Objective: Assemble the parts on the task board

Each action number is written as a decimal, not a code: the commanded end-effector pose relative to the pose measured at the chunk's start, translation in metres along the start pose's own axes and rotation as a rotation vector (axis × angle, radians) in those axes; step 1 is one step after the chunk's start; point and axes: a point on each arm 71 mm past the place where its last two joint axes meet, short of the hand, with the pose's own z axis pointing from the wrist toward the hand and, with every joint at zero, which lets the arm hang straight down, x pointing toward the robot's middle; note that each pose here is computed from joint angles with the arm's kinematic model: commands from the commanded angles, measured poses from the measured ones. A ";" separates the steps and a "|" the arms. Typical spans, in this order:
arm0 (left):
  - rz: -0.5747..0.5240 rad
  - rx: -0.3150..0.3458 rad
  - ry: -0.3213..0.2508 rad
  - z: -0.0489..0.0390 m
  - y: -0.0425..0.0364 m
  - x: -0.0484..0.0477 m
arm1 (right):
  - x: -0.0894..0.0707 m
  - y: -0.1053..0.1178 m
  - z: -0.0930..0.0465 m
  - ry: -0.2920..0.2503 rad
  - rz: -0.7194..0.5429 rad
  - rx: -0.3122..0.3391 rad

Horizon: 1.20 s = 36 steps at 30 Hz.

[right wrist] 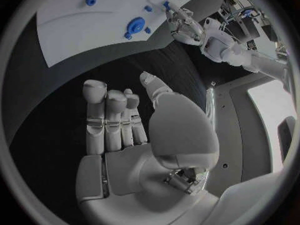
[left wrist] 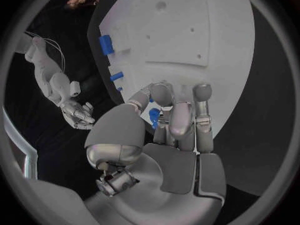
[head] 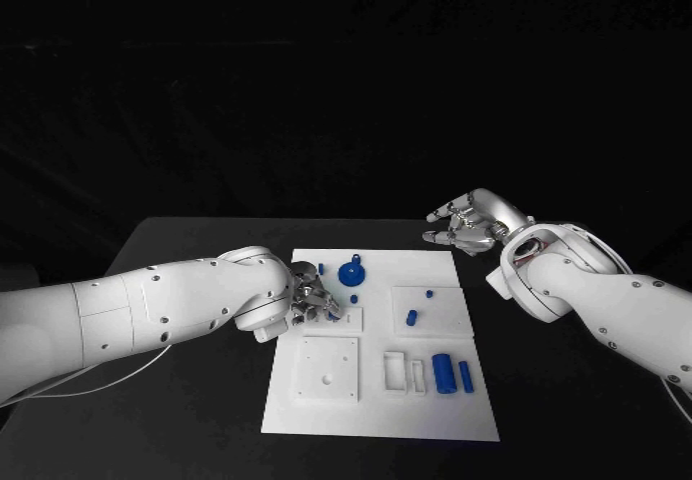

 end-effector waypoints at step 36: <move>0.051 -0.019 0.033 -0.0005 0.0044 0.0046 | 0.002 0.001 0.001 0.018 -0.001 -0.003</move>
